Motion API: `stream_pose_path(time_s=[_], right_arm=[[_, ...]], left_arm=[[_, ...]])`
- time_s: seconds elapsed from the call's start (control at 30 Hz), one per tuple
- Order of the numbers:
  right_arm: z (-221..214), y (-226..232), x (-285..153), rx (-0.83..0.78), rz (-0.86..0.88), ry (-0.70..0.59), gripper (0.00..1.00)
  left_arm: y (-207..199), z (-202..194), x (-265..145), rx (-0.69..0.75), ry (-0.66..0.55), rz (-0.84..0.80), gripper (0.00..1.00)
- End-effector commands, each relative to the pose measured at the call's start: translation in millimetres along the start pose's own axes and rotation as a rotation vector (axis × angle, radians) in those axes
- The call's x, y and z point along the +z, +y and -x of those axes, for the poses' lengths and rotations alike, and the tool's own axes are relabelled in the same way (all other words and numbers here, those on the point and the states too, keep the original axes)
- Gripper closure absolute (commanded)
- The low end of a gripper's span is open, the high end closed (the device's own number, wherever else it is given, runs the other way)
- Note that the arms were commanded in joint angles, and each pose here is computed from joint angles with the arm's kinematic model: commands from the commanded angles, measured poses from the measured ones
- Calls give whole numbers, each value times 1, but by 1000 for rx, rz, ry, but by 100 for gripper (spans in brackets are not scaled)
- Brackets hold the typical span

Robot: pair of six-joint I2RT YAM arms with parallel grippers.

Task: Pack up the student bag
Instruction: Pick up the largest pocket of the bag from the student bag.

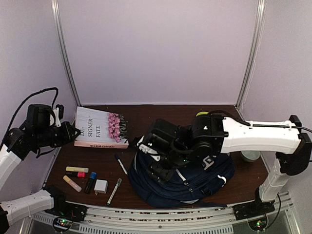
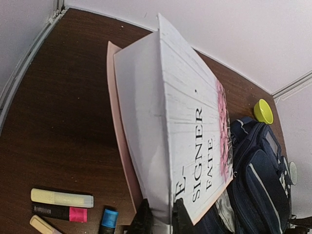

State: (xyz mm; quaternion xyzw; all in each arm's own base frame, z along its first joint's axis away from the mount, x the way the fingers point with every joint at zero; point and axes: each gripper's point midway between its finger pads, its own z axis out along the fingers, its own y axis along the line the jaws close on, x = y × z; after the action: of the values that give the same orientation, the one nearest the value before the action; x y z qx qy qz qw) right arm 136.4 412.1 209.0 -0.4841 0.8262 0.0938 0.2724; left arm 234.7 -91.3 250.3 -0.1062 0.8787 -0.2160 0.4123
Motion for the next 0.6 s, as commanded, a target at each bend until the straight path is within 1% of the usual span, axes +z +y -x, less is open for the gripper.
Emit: stream_pose_path(time_s=[0.0, 0.13, 0.47, 0.57], right_arm=[[-38, -8, 15, -130, -145, 144, 21], [-51, -5, 23, -149, -146, 177, 21], [-52, 12, 43, -125, -102, 182, 22], [-53, 13, 49, -140, -121, 188, 21]], left_arm=[[-2, 13, -18, 8, -58, -6, 100], [-4, 12, -19, 2, -54, -21, 100], [-8, 16, -21, -3, -59, -30, 100], [-9, 17, -21, -6, -61, -33, 100]])
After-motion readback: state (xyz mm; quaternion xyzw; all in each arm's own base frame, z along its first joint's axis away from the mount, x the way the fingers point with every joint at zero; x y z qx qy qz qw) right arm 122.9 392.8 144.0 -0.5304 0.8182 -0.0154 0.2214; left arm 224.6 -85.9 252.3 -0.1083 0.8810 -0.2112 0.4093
